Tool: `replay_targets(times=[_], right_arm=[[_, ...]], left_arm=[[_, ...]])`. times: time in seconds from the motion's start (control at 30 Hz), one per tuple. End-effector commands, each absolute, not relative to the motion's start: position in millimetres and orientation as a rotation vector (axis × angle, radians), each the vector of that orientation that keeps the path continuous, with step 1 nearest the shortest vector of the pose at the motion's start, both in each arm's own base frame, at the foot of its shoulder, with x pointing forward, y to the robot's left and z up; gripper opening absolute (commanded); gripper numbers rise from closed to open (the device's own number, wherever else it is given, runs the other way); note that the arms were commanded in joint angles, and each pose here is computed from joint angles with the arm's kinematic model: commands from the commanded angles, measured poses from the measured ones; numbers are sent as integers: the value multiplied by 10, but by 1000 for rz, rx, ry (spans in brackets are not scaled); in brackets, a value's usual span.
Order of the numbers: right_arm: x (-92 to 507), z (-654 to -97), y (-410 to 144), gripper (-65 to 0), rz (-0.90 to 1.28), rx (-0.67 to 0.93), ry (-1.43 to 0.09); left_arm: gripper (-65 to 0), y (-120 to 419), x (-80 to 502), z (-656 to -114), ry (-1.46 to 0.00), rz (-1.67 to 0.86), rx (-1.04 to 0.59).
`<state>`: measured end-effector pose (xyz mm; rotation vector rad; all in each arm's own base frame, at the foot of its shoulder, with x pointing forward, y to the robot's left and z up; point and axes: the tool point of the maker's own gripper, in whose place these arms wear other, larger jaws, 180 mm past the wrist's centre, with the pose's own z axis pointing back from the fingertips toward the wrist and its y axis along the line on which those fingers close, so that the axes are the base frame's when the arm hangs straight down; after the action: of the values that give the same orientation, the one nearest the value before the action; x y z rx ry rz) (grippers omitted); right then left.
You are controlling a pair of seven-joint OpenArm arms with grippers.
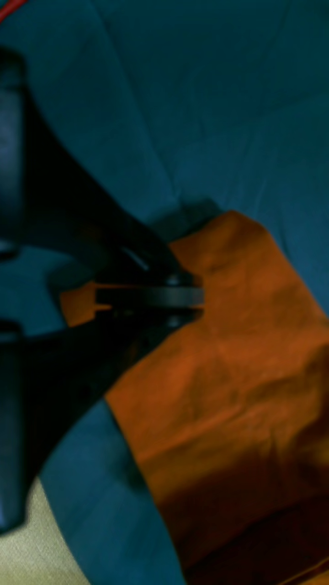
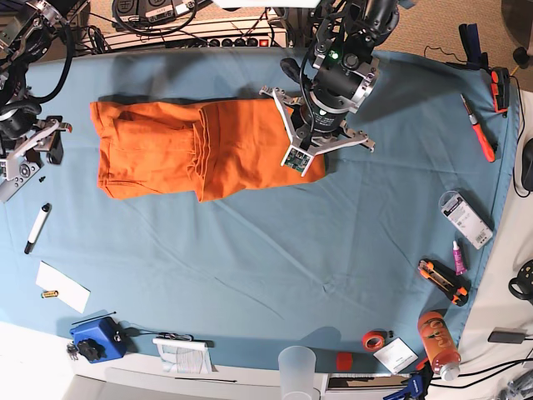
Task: Layout the t-shirt on the table in an organized manner, then fold the t-shirt properly
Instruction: 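Hold the fold with the left gripper and drag the shirt end with the right gripper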
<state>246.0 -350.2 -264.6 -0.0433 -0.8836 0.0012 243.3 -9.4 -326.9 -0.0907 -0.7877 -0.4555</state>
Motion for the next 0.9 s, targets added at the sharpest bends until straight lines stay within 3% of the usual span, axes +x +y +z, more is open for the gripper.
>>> replay_targets(times=[0.0,0.37,0.7,0.87], right_arm=[[2545,-2514,-3521,-343,15,-36,-949],[2645,-3214,-3483,-343,-143,339,-853],[2705,-3601,-3016,-343,-68,443,-722],[2658,-3882,-2946,-343,-100,370,-641]], left_arm=[[-650,-126,2492,-3164,-833,-451,-101],[-650,-141,2506,-3143,-848,-450,-108],[-650,-173,2520,-3115,-866,-448,-127],[-650,-170,2515,-3121,-862,-449,-126]])
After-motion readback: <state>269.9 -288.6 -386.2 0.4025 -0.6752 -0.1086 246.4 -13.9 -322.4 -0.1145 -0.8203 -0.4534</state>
